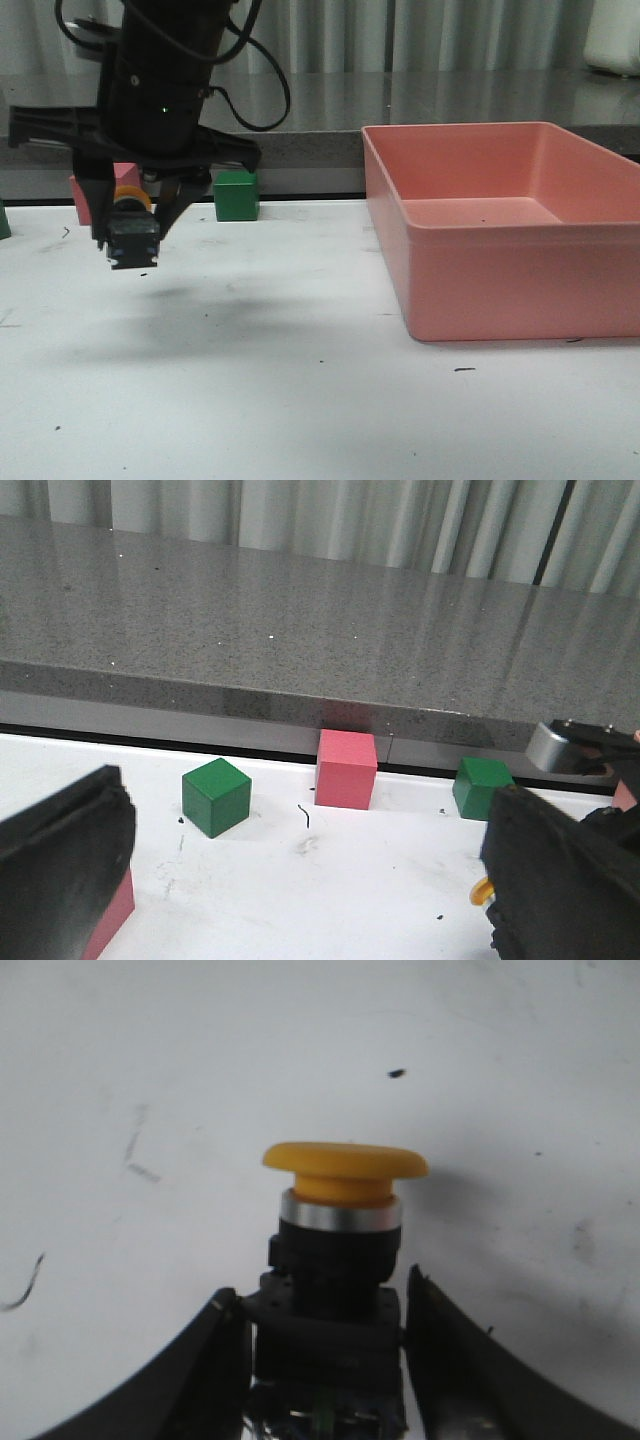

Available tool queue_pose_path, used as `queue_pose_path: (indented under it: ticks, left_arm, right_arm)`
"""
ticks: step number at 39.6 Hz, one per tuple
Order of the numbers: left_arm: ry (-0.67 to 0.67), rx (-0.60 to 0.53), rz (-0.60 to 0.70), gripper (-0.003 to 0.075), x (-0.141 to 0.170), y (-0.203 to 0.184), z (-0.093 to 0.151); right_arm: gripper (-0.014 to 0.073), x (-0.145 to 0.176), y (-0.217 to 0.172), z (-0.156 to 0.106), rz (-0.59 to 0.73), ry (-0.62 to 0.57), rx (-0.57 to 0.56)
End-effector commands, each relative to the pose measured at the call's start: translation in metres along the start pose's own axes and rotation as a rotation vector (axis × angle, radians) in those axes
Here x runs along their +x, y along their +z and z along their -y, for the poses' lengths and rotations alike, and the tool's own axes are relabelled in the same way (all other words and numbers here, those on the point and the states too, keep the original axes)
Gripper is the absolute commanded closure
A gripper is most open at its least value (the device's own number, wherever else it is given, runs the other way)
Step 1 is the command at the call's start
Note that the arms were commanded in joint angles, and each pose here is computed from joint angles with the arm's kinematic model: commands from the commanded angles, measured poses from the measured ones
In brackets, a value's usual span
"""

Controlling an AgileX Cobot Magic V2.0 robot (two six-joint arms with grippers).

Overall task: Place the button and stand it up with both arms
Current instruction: 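Carry the button out of the bin with the right gripper onto the table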

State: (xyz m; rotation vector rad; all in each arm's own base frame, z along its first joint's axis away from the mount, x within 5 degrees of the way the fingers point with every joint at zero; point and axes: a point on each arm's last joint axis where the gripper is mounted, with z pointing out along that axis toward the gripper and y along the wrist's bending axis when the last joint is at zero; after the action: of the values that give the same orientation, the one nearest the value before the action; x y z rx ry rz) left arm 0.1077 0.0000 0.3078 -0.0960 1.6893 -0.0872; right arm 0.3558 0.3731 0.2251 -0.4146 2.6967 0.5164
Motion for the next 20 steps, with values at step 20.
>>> queue_pose_path:
  ticks: [20]
  left_arm:
    - [-0.01, 0.008, 0.113, 0.0048, -0.018, -0.001, 0.002]
  right_arm:
    - [0.0307, -0.01, 0.0, 0.004, 0.061, 0.25, 0.032]
